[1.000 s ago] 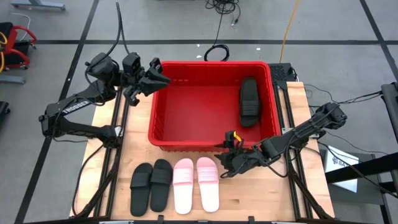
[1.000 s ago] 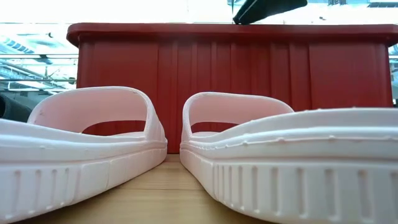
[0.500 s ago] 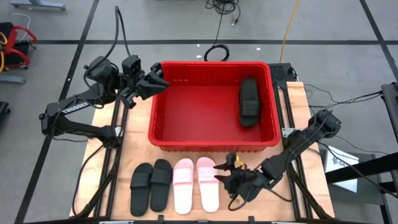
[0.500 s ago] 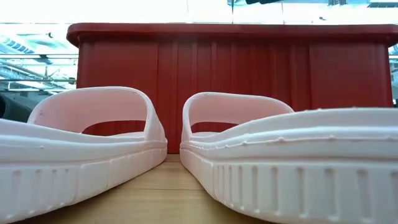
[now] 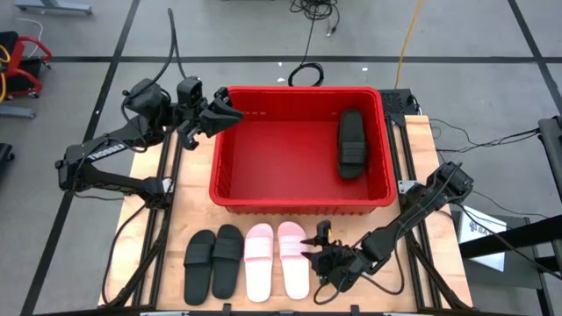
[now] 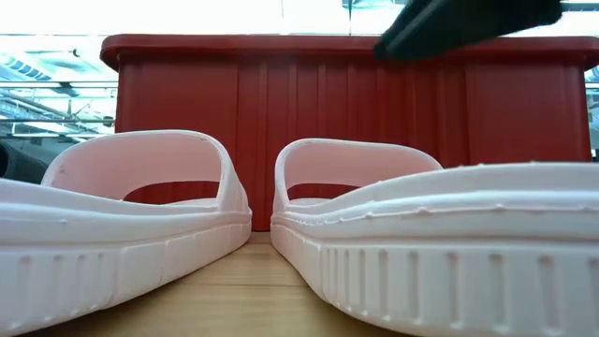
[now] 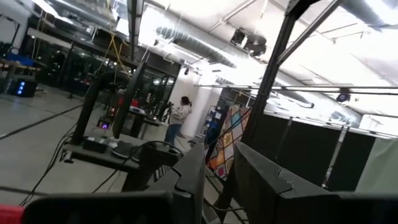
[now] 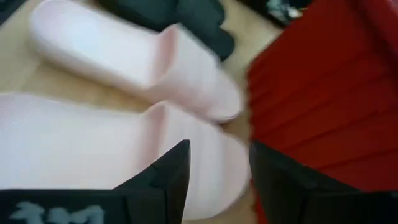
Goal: Pick and place slides into bin
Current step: Put the pink slide into the red organizer bin
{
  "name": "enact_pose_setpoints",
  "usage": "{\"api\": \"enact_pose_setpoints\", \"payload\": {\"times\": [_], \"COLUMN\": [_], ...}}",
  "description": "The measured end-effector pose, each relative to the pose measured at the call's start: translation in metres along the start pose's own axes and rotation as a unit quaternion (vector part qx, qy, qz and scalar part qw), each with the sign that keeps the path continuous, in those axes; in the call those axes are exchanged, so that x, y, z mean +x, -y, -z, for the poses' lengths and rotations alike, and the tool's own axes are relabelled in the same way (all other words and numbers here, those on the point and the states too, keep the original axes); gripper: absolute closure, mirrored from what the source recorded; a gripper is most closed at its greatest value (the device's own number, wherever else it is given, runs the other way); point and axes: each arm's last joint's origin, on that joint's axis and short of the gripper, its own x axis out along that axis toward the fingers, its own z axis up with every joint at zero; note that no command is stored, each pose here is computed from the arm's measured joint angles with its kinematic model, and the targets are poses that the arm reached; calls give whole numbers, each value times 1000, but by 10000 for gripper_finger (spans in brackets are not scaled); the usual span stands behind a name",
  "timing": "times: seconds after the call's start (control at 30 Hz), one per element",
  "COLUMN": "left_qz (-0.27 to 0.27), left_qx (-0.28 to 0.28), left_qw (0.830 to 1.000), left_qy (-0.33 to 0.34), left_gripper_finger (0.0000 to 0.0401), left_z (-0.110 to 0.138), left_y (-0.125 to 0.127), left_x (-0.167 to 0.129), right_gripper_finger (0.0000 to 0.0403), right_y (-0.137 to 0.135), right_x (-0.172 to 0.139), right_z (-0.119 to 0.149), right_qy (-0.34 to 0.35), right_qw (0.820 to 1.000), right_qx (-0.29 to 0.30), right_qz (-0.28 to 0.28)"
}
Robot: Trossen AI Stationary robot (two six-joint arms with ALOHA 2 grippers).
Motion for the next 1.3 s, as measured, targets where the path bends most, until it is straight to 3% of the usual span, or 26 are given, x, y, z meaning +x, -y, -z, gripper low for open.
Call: {"api": "enact_pose_setpoints", "payload": {"times": [0.17, 0.4, 0.5, 0.67, 1.03, 1.3], "left_qz": [-6, -27, -27, -26, -23, -15], "left_qx": [16, 30, 30, 43, 56, 75], "left_qw": [1000, 999, 999, 998, 998, 996], "left_qy": [-20, -17, -18, -23, -29, -34], "left_gripper_finger": [315, 315, 315, 315, 315, 315], "left_z": [4, 5, 5, 5, 6, 7], "left_y": [-2, -5, -5, -5, -5, -5], "left_x": [0, -1, -1, -1, -1, -1], "right_gripper_finger": [249, 237, 237, 244, 245, 248], "right_y": [-18, -34, -34, -30, -9, 1], "right_x": [7, 18, 22, 32, 55, 66], "right_z": [9, 20, 23, 27, 30, 43], "right_qy": [-11, -20, -24, -35, -60, -82], "right_qw": [999, 997, 998, 996, 995, 995], "right_qx": [-18, -53, -56, -81, -68, -49], "right_qz": [-43, -46, -20, 3, 28, -6]}}
